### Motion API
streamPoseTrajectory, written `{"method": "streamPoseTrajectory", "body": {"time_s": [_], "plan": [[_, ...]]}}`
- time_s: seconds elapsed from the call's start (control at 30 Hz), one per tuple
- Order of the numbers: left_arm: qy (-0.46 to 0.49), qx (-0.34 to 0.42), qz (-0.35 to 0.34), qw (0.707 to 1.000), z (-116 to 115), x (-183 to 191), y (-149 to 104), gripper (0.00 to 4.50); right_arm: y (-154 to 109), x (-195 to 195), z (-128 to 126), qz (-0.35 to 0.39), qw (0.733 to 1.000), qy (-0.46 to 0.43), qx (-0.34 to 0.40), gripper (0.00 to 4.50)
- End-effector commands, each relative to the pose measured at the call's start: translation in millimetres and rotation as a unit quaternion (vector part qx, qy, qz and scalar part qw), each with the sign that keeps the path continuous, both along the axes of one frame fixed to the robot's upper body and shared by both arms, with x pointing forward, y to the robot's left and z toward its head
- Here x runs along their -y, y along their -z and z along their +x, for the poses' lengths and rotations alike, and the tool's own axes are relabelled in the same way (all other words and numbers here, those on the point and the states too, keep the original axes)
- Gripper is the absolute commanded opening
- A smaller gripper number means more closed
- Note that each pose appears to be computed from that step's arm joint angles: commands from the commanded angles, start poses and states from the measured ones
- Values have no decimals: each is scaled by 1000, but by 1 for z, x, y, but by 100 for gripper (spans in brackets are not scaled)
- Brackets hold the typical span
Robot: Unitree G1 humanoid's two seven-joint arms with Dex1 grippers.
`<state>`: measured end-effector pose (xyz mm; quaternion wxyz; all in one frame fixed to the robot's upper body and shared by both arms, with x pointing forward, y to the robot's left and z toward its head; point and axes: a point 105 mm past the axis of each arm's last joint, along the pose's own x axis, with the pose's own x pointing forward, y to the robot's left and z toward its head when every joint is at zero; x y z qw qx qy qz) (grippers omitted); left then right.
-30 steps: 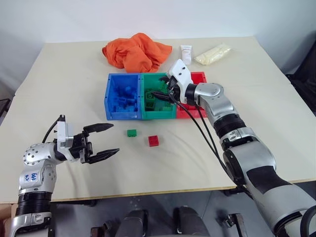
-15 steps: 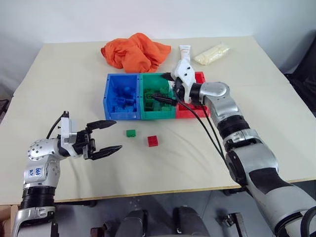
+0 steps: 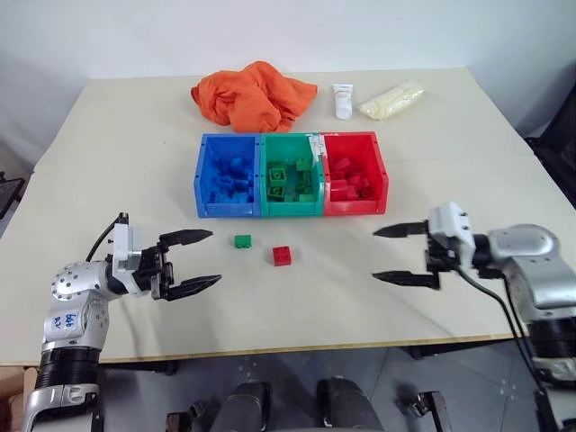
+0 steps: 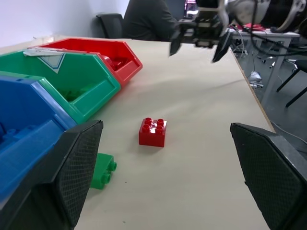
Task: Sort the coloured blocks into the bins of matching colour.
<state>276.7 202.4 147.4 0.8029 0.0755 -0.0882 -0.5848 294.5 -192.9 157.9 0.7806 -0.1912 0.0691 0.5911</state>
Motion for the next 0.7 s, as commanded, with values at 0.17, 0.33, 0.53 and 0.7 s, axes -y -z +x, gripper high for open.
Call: {"method": "streamPoseTrajectory", "body": {"time_s": [0.17,0.33,0.53,0.7], "plan": [[-30,-3,40,999,-17,-13,-6,450,-17,15,-5,8,1000,-2,21,446],[-64,-35,104,992,-38,-34,0,450,-19,18,2,4,1000,11,25,446],[-136,-66,135,979,-53,-52,-10,450,-23,22,11,1,999,22,31,446],[-112,-63,131,983,-57,-37,-13,450,-26,20,12,0,999,18,36,446]]}}
